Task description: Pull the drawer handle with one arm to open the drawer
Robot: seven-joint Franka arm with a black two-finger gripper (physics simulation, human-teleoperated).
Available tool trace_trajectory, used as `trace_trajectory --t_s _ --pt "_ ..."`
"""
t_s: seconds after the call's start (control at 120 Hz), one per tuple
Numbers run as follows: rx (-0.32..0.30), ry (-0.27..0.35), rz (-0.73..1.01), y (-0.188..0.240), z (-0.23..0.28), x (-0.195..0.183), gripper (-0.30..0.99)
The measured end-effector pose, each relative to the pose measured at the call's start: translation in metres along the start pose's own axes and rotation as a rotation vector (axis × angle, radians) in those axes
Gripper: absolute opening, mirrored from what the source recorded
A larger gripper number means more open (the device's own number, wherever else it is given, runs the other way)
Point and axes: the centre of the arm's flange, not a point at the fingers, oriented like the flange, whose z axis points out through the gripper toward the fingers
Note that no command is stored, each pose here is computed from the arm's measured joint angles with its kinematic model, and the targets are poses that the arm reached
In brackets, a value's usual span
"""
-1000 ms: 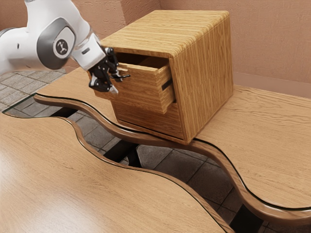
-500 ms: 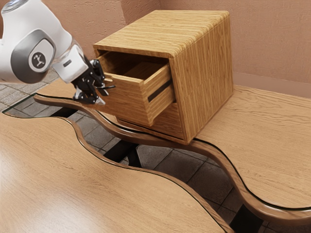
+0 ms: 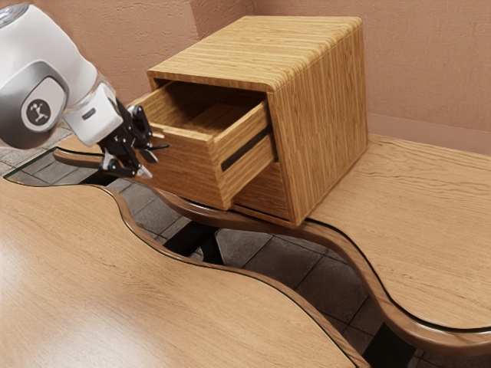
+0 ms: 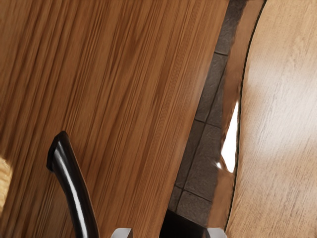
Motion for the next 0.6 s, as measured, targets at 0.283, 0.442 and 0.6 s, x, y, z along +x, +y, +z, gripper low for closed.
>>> trace_trajectory --t_s 0.283,0.442,0.6 --pt "-0.007 0.001 -0.004 0.017 -0.002 -0.004 0.23" --pt "0.000 0.001 -0.012 0.021 -0.005 -0.007 0.12" --pt "0.003 0.002 -0.016 0.029 -0.011 -0.009 0.05"
